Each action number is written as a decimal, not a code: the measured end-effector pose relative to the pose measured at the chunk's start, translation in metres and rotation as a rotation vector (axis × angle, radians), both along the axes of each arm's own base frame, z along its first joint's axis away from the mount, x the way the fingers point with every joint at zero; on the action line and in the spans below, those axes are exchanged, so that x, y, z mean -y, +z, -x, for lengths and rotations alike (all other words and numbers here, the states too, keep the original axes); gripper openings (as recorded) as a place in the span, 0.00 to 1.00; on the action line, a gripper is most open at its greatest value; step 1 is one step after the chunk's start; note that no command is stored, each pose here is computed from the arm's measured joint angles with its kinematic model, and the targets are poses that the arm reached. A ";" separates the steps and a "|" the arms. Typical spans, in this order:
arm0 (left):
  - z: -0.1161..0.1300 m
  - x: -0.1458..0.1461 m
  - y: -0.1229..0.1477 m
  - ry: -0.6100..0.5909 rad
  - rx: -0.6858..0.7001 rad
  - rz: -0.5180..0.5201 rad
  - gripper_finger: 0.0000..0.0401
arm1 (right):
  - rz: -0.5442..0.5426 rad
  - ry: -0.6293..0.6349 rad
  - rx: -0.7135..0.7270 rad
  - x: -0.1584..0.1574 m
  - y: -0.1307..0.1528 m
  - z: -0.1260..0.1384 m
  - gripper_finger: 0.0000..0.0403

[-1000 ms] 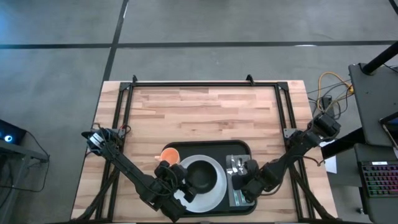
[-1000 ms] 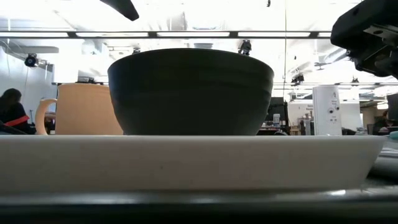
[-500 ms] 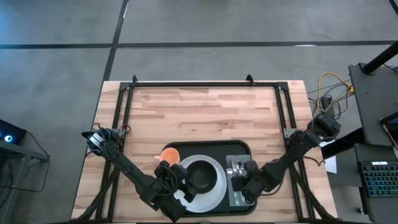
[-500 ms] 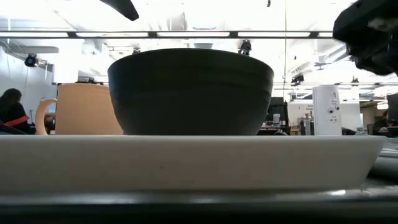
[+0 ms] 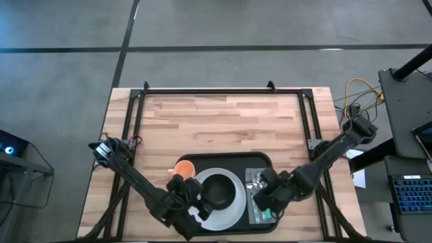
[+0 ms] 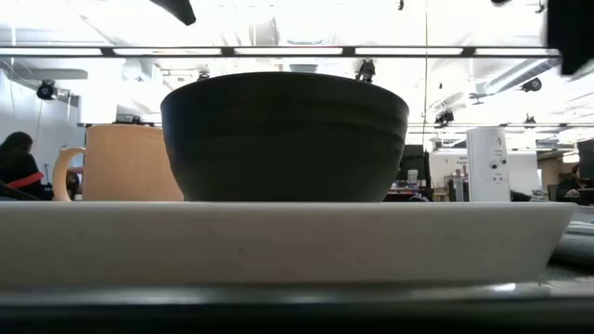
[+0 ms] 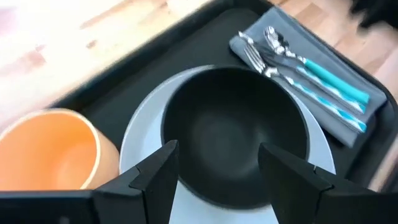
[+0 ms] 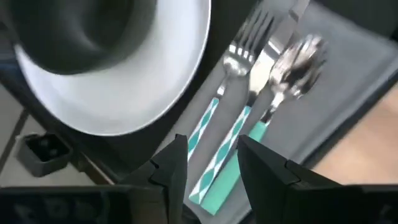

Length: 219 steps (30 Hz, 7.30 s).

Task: Set up tray
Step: Return to home position

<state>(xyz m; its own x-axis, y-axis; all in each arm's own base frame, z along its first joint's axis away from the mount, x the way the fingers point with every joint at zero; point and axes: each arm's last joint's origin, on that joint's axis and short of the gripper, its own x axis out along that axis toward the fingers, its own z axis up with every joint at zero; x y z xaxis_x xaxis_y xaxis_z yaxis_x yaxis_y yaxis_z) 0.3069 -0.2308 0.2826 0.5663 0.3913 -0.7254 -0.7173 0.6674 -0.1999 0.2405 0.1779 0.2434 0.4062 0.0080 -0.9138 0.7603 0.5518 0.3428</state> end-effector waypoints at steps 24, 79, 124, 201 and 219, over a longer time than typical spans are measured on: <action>0.032 -0.053 0.040 -0.550 0.792 0.033 0.50 | -0.068 0.425 0.780 0.100 0.061 -0.034 0.30; 0.219 -0.203 -0.064 -0.685 1.261 -0.230 0.50 | 0.412 0.308 1.010 0.295 0.056 0.060 0.25; 0.209 -0.224 -0.090 -0.579 0.985 -0.188 0.50 | 0.503 0.191 1.141 0.265 -0.038 0.127 0.22; 0.208 -0.224 -0.106 -0.583 0.919 -0.173 0.50 | 0.254 0.399 1.501 0.160 -0.048 0.150 0.17; 0.211 -0.224 -0.102 -0.580 0.963 -0.184 0.50 | 0.308 0.286 1.433 0.163 -0.051 0.146 0.17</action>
